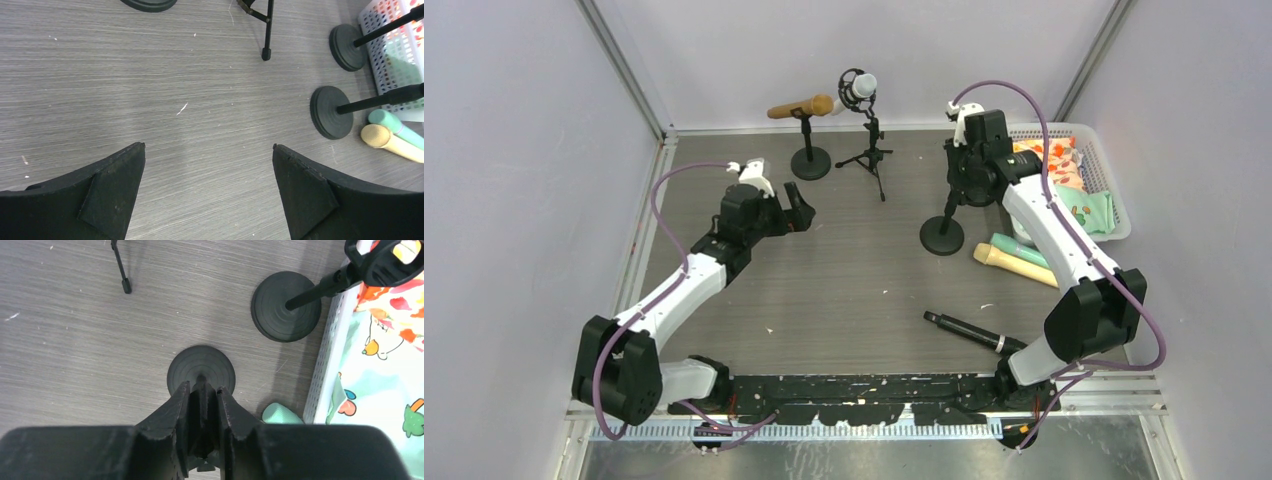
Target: Attach the microphones to the stand
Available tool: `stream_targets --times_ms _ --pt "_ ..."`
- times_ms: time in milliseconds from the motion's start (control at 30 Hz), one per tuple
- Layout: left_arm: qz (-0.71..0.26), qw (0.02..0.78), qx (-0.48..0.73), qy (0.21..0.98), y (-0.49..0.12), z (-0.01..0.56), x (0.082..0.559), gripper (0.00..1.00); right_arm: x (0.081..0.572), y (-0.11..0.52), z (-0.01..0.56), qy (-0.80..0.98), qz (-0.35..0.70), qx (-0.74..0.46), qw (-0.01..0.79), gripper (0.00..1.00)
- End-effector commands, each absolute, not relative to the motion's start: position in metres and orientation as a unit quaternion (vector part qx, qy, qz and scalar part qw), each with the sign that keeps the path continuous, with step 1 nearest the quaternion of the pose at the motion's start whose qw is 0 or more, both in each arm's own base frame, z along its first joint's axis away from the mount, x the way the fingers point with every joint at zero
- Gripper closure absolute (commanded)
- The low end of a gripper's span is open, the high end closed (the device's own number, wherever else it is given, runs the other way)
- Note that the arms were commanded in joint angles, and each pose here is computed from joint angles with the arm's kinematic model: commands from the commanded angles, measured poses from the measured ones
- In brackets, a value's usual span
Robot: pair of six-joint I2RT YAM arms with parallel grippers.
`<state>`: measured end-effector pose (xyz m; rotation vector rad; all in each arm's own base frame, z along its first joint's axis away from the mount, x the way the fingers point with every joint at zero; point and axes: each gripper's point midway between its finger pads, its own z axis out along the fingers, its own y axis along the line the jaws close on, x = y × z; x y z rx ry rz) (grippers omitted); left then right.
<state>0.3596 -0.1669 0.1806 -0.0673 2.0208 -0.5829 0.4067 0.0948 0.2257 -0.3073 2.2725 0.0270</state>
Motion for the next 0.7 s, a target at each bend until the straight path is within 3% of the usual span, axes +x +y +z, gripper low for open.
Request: stream_targets --times_ms 0,400,667 --pt "-0.219 0.535 0.003 0.816 -0.172 0.211 0.364 0.01 0.414 0.1 0.253 0.891 0.02 -0.027 0.452 0.99" --pt "-0.241 0.599 0.155 0.748 -0.237 0.227 0.331 0.0 0.389 0.166 0.254 0.924 0.045 0.131 0.357 0.99" --pt "-0.234 0.663 0.239 0.669 -0.281 0.226 0.296 0.0 0.376 0.216 0.242 0.912 0.09 0.166 0.365 0.99"
